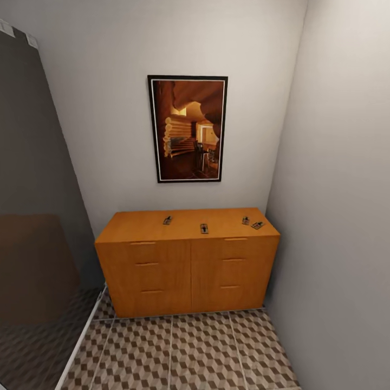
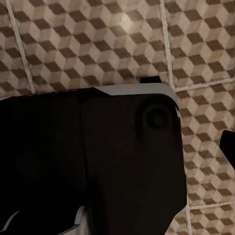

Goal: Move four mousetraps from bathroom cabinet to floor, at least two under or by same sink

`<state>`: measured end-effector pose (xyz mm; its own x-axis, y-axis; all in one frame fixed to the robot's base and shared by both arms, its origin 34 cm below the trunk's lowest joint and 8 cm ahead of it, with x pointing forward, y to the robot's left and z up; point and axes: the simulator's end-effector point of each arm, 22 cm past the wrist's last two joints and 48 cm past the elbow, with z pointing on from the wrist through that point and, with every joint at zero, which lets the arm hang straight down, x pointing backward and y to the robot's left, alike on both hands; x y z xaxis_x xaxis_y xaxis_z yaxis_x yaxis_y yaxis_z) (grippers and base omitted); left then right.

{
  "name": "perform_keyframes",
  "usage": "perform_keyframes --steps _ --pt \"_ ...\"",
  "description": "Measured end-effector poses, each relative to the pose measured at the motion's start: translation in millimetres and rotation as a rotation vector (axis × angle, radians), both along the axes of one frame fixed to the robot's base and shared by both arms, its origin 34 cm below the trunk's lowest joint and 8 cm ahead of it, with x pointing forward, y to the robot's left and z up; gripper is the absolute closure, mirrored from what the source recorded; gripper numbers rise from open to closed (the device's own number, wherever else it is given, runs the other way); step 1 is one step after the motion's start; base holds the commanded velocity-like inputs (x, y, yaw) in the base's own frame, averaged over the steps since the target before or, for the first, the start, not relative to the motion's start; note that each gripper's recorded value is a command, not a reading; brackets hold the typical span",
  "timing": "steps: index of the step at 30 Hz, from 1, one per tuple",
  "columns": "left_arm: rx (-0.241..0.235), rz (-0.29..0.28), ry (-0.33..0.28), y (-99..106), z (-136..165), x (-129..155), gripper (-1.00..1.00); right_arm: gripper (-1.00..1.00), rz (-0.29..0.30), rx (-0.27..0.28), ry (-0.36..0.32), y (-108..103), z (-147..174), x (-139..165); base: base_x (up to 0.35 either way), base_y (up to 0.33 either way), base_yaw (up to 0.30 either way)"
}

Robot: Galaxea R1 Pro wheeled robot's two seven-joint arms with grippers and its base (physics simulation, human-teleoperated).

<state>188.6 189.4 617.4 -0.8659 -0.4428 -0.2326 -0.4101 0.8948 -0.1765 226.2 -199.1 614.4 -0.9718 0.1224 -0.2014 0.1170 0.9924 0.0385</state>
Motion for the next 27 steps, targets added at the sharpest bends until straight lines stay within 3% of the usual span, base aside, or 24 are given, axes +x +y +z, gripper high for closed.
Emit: perform_keyframes --steps 5,14,27 --pt "0.000 0.001 0.000 0.1 -0.1 0.0 -1.00 -1.00 0.000 -0.001 0.000 -0.4 -0.1 0.1 0.087 0.000 0.000" --pt "0.001 0.002 0.001 0.9 -0.2 0.1 -1.00 -1.00 0.000 -0.001 0.000 -0.6 -0.2 0.2 -0.129 -0.006 0.000" --pt "0.002 0.003 0.002 1.5 7.7 -4.6 -1.00 -1.00 0.000 -0.001 0.001 -0.7 7.8 -4.4 -0.019 -0.001 0.000"
